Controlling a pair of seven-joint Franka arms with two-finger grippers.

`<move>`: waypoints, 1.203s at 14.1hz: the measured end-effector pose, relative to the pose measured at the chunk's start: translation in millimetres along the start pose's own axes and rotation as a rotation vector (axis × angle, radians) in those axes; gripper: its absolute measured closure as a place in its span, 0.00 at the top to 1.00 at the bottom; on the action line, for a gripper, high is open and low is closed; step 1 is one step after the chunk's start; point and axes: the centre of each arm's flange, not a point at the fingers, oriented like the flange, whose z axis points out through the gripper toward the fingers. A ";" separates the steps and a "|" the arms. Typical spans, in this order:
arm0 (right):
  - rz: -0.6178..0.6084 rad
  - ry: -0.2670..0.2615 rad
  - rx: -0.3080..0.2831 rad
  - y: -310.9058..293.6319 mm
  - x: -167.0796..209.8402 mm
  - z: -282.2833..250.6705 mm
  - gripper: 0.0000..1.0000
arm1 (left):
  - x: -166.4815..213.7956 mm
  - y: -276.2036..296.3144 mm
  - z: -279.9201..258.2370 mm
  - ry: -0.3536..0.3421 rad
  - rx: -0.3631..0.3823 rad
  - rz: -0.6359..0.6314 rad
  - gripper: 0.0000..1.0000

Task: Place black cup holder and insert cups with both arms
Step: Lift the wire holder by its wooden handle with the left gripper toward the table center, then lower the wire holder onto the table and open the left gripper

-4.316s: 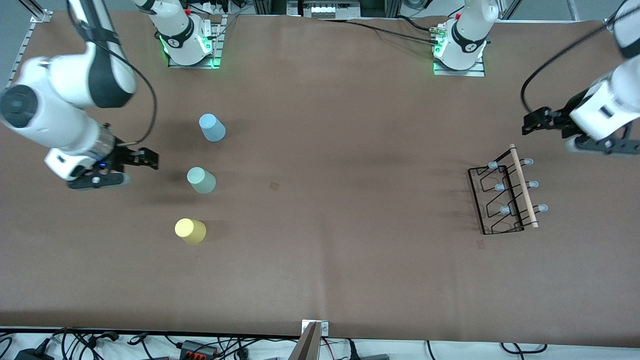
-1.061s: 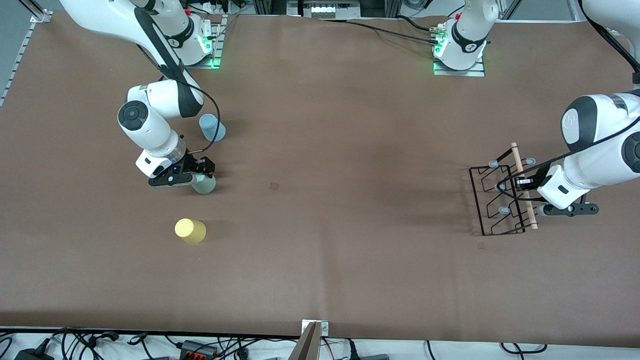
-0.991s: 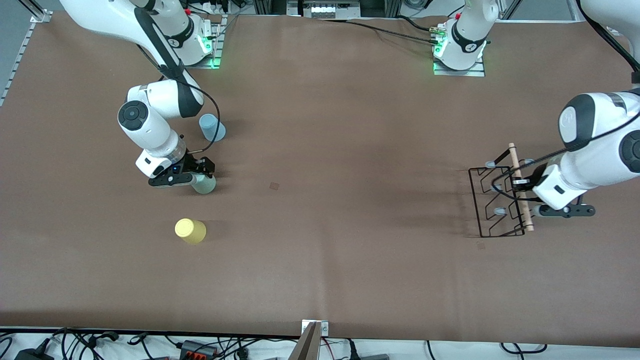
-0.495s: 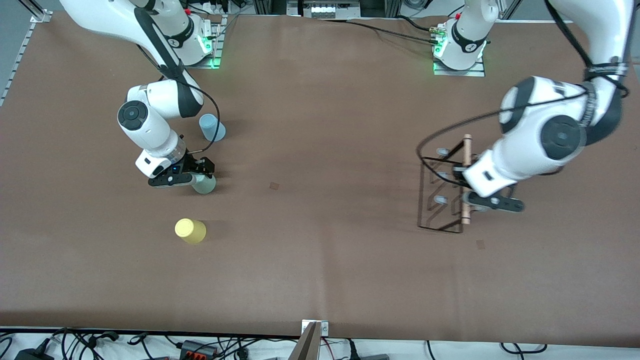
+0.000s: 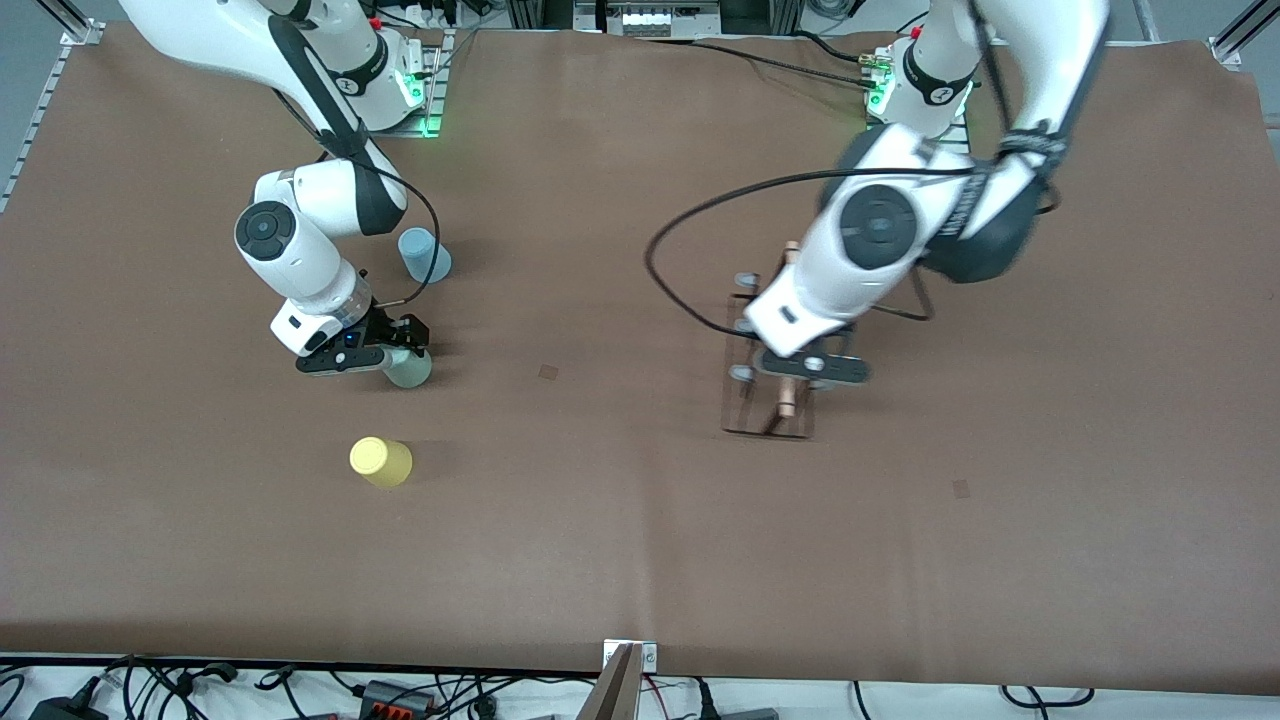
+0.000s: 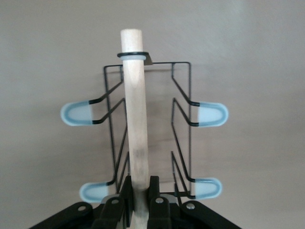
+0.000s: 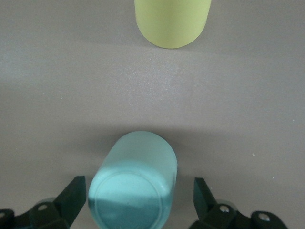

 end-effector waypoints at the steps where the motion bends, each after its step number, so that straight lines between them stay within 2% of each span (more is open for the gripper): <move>1: 0.000 0.000 0.000 0.0 0.0 0.0 1.00 | -2.8 19.0 12.2 -0.011 0.001 -0.007 0.16; 4: 0.000 0.000 0.000 0.0 0.0 0.0 1.00 | -0.9 55.2 25.7 -0.010 -0.013 -0.056 0.16; 7: 0.000 0.001 0.000 0.0 0.0 0.0 0.90 | -1.3 70.6 25.6 0.004 -0.026 -0.112 0.16; 11: 0.000 0.001 0.000 0.0 0.1 -0.1 0.90 | -5.8 88.0 37.3 0.006 -0.032 -0.117 0.16; 13: 0.000 0.002 0.000 0.0 0.4 -0.4 0.72 | -10.0 98.3 45.1 0.003 -0.032 -0.107 0.16; 14: 0.000 0.007 0.001 -0.1 1.2 -2.0 0.67 | -10.3 101.9 47.4 0.009 -0.037 -0.103 0.16; 15: 0.000 0.006 0.001 -0.2 1.0 -1.7 0.67 | -9.2 103.7 48.8 0.018 -0.045 -0.102 0.16; 17: -0.001 0.006 0.001 -0.2 1.0 -1.7 0.67 | -7.2 104.3 46.7 0.030 -0.055 -0.103 0.30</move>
